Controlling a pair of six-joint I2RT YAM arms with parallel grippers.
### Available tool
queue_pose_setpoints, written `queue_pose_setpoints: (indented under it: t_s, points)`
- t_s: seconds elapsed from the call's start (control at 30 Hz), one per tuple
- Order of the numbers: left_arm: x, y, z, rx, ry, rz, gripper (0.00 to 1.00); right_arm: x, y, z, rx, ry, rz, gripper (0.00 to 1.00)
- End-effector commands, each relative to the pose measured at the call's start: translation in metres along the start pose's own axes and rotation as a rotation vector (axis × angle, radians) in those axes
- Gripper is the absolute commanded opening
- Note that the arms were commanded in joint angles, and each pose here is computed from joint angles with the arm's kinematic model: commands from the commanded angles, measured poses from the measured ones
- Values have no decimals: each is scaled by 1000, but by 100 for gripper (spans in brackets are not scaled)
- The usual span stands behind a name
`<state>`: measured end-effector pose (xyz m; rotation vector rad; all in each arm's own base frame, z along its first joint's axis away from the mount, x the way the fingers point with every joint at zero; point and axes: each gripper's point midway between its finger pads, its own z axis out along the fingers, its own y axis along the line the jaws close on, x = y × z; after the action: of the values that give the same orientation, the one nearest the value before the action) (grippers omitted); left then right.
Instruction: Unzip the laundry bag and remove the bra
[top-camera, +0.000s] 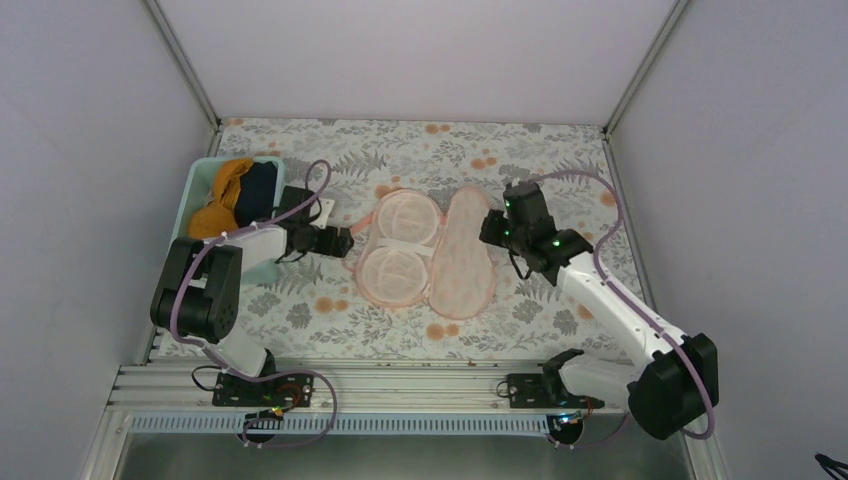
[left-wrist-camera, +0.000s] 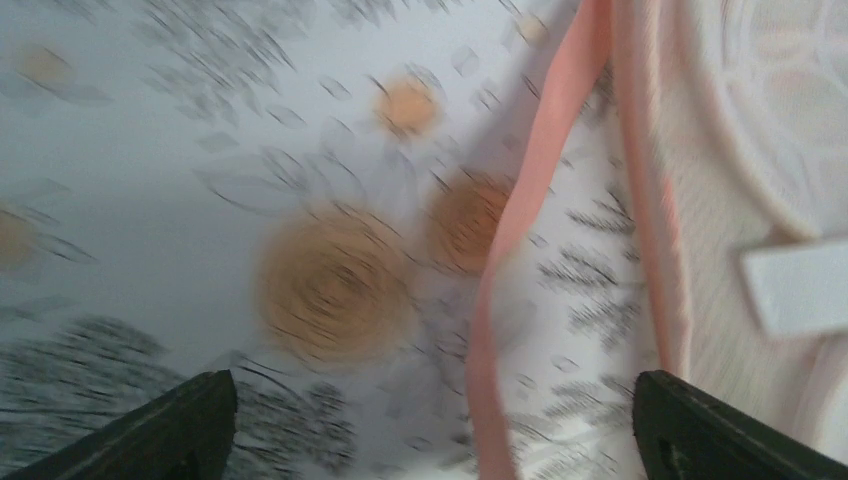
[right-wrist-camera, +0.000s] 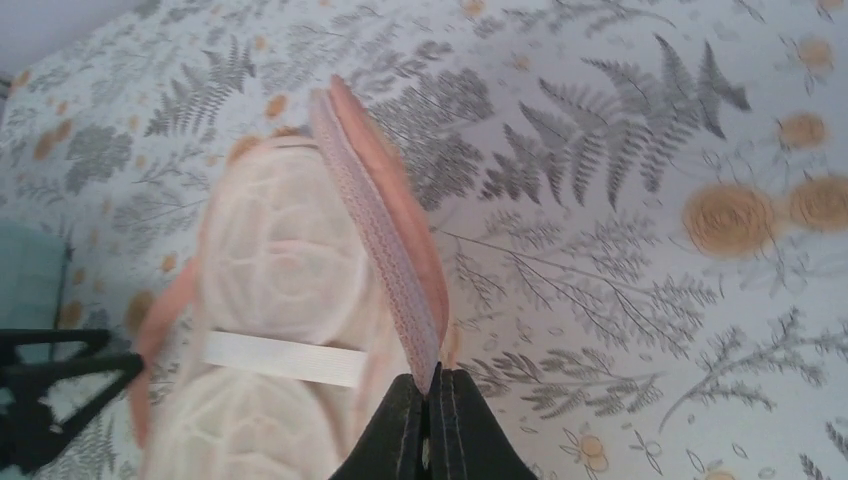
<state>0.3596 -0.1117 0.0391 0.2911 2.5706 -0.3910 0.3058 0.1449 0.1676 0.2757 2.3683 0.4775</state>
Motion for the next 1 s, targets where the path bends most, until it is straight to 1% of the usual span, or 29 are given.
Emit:
queue_pose_setpoints:
  t_s: [0.0,0.1,0.2,0.3,0.37,0.43,0.57,0.73,0.83,0.97]
  points:
    - [6,-46,-1,230,-22,-13,92,-3,15,-1,-9,89,-121,3]
    - [15,-61,2,279,-5,6,84,-10,51,6,-122,113,-125,4]
    - [27,-70,6,312,16,13,76,-22,100,6,-284,76,-110,4]
    - [35,-75,12,327,43,16,69,-24,141,9,-450,72,-49,4]
    - [39,-77,16,333,62,14,65,-23,162,15,-520,69,-15,4]
    - [42,-79,20,341,81,14,63,-20,178,28,-551,71,17,4]
    - [43,-84,26,345,107,28,59,-7,201,66,-549,99,59,4]
    - [42,-85,26,345,106,38,59,12,216,120,-504,138,66,4]
    - [41,-85,26,343,105,37,59,26,215,147,-455,168,48,4]
    - [39,-84,25,331,100,40,58,40,206,169,-400,195,33,4]
